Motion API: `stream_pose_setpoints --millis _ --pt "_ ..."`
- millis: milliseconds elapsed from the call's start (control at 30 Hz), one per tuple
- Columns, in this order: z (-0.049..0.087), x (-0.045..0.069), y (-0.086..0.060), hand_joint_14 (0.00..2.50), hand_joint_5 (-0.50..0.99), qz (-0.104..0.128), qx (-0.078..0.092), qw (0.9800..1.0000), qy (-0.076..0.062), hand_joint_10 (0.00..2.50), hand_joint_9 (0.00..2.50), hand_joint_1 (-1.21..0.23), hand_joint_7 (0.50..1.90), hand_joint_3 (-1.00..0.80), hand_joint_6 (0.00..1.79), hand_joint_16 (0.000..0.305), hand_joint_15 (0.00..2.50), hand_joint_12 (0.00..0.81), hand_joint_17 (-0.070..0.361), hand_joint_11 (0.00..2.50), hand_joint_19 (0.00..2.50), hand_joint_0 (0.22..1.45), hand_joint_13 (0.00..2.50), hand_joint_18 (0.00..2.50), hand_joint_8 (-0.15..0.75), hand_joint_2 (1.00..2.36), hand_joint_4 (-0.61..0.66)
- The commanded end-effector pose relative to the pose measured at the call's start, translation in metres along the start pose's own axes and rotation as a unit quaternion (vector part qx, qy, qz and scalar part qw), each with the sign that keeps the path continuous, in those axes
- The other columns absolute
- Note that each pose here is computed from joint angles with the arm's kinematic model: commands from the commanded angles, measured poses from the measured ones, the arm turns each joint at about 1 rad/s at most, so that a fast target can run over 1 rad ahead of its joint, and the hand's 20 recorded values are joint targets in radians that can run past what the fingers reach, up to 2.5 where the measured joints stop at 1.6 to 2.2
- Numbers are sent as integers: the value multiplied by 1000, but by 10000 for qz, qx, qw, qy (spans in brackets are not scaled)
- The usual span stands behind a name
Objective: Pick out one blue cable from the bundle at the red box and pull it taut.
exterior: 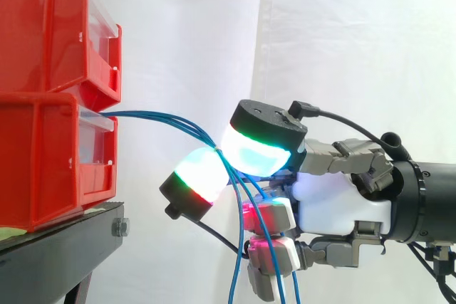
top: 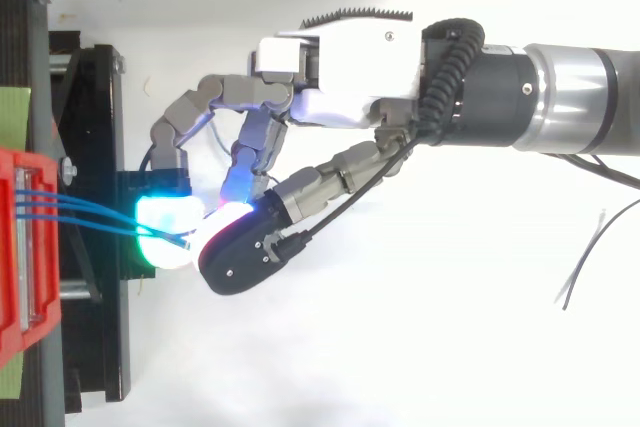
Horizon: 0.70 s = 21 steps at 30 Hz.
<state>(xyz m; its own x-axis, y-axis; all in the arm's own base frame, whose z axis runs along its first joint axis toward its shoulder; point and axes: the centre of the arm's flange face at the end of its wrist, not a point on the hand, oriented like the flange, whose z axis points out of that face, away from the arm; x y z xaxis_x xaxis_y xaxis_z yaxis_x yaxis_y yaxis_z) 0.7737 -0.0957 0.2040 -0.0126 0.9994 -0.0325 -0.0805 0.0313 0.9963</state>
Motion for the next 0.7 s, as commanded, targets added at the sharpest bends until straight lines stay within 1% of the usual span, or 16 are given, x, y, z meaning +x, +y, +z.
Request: stream_pose_setpoints --millis 0,33,133,167,267,367,400,433,467,567,600,667 --pt "0 0 1 23 -181 2 -5 10000 0 21 1264 -582 819 -163 868 50 736 395 113 912 876 589 1229 904 306 1014 89" --pt "0 0 -1 21 -181 2 10 10000 0 21 1265 -580 819 -159 868 51 745 398 114 900 866 589 1230 904 308 1014 89" --pt "0 -1 0 23 -181 1 2 10000 -8 24 1263 -599 807 -134 869 50 741 395 112 916 865 591 1232 905 303 1016 89" --pt "0 0 -1 24 -182 2 10 10000 0 25 1261 -665 814 -116 870 49 744 386 110 923 862 595 1231 902 300 1018 92" --pt "0 0 -1 26 -188 -6 10 10000 8 27 1227 -763 819 -128 877 45 757 363 100 970 890 626 1206 892 274 1023 59" --pt "0 0 -1 26 -190 -6 2 10000 8 26 1223 -817 801 -181 884 44 749 353 100 977 876 652 1192 898 271 1022 28" --pt "0 -1 1 25 -192 -6 -21 10000 -1 27 1232 -848 779 -184 916 44 752 349 99 1008 867 664 1190 897 269 1023 16" --pt "0 0 -1 27 -192 -6 2 10000 8 27 1251 -867 776 -187 929 44 749 347 99 1038 859 677 1187 901 270 1023 3" --pt "0 0 0 27 -190 -6 -6 10000 7 28 1285 -890 846 -213 955 44 744 349 98 1060 847 700 1204 915 277 1022 -5" --pt "0 -1 -1 27 -174 -7 10 10000 0 27 1355 -923 905 -270 976 45 748 346 101 1117 826 752 1229 946 281 1018 -46" --pt "0 0 -1 27 -169 -14 10 10000 8 27 1389 -930 930 -298 977 45 748 346 101 1140 828 766 1238 964 282 1016 -56" --pt "0 0 -1 27 -159 -14 2 10000 8 28 1448 -929 933 -392 978 45 757 343 102 1160 826 788 1268 992 279 1010 -71"
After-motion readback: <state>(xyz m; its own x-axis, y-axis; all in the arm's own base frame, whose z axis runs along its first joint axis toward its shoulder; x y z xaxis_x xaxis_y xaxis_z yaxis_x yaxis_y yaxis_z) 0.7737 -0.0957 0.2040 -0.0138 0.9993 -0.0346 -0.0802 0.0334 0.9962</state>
